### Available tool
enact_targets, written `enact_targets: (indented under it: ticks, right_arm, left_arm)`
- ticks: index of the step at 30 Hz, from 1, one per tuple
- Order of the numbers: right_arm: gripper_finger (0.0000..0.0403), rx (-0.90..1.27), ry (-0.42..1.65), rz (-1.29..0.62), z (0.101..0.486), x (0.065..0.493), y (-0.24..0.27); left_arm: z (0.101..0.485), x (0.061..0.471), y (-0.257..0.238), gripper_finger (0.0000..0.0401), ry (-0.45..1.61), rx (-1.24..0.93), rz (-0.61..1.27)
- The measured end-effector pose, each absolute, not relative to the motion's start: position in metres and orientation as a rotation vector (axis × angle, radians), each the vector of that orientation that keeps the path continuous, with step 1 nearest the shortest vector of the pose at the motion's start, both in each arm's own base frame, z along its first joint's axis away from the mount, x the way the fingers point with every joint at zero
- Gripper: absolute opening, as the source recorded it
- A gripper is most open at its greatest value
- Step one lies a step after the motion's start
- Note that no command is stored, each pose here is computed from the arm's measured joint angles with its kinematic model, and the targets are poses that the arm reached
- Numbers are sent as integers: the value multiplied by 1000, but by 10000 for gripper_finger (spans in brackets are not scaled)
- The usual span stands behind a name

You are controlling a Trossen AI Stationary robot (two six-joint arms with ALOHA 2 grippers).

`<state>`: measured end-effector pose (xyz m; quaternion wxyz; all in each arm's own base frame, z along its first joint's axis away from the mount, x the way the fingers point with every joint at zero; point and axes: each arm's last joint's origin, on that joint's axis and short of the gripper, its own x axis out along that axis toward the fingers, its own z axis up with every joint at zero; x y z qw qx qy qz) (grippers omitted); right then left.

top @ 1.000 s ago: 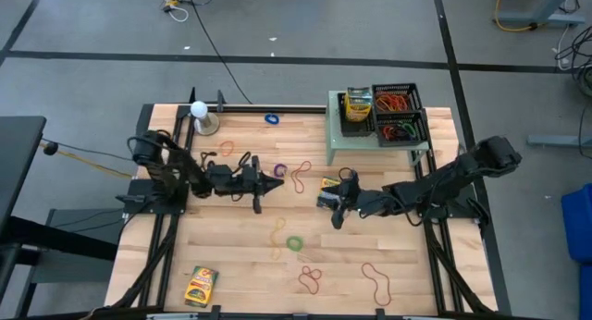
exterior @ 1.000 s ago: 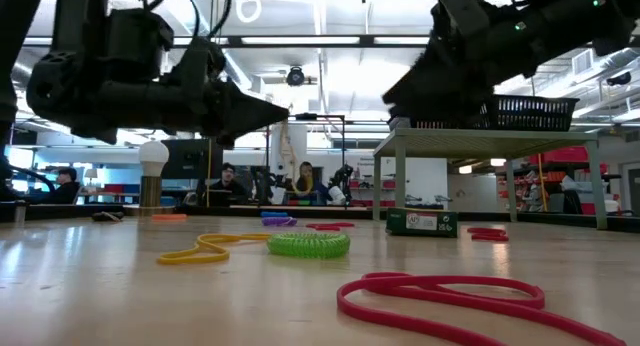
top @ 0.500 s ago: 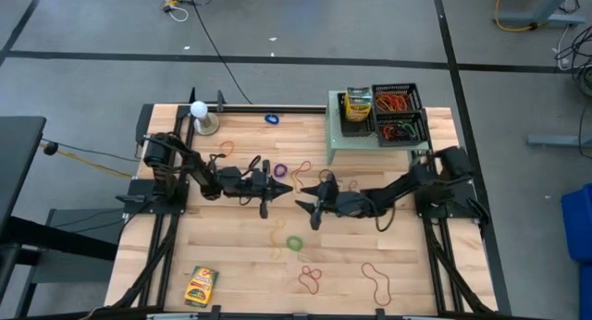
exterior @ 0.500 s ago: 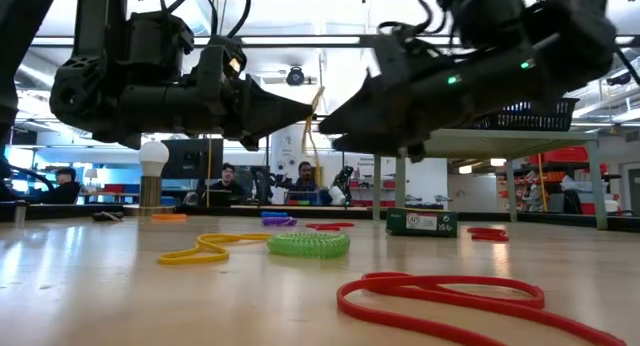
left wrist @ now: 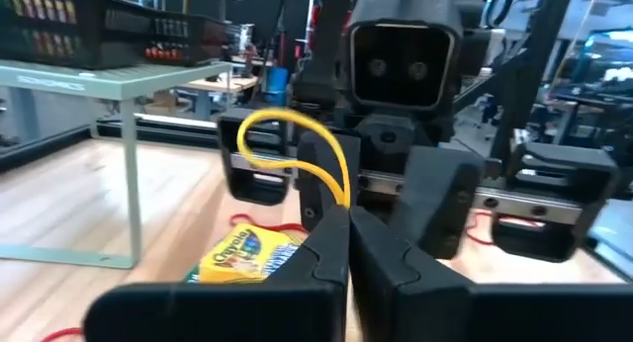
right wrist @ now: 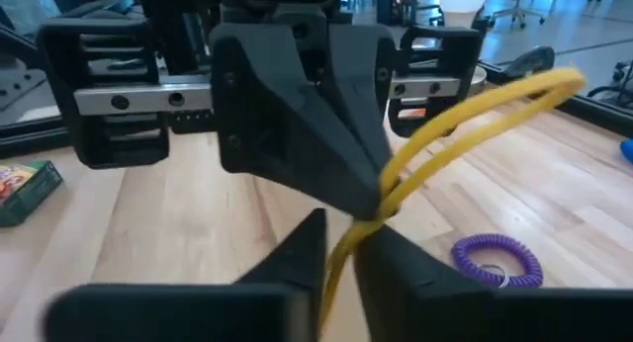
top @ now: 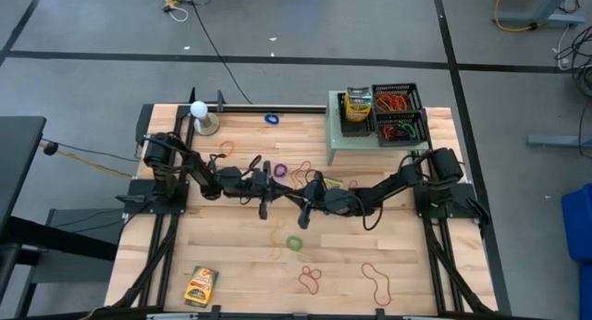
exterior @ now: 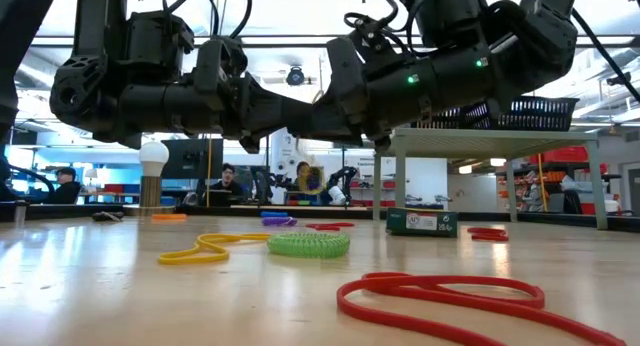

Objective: Pick & Place Office Desk Supplies
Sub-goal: Put the left yellow rubber band into the top right black bin on the shelf

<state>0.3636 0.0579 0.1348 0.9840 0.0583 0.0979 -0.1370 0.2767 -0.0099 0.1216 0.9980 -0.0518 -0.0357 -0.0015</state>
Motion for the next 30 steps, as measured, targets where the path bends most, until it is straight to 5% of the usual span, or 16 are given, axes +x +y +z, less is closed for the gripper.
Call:
enact_targets:
  ticks: [3,16,30]
  right_arm:
    - [11,110,217,-280,133,363,59]
    - [10,65,325,-283,139,352,73]
    - [10,-38,481,-456,279,260,61]
  left_arm:
    - [122,274,-10,26,-66,-111,-11]
    - [134,193,1,103,-78,-60,255]
    - [143,171,5,103,-83,5,373]
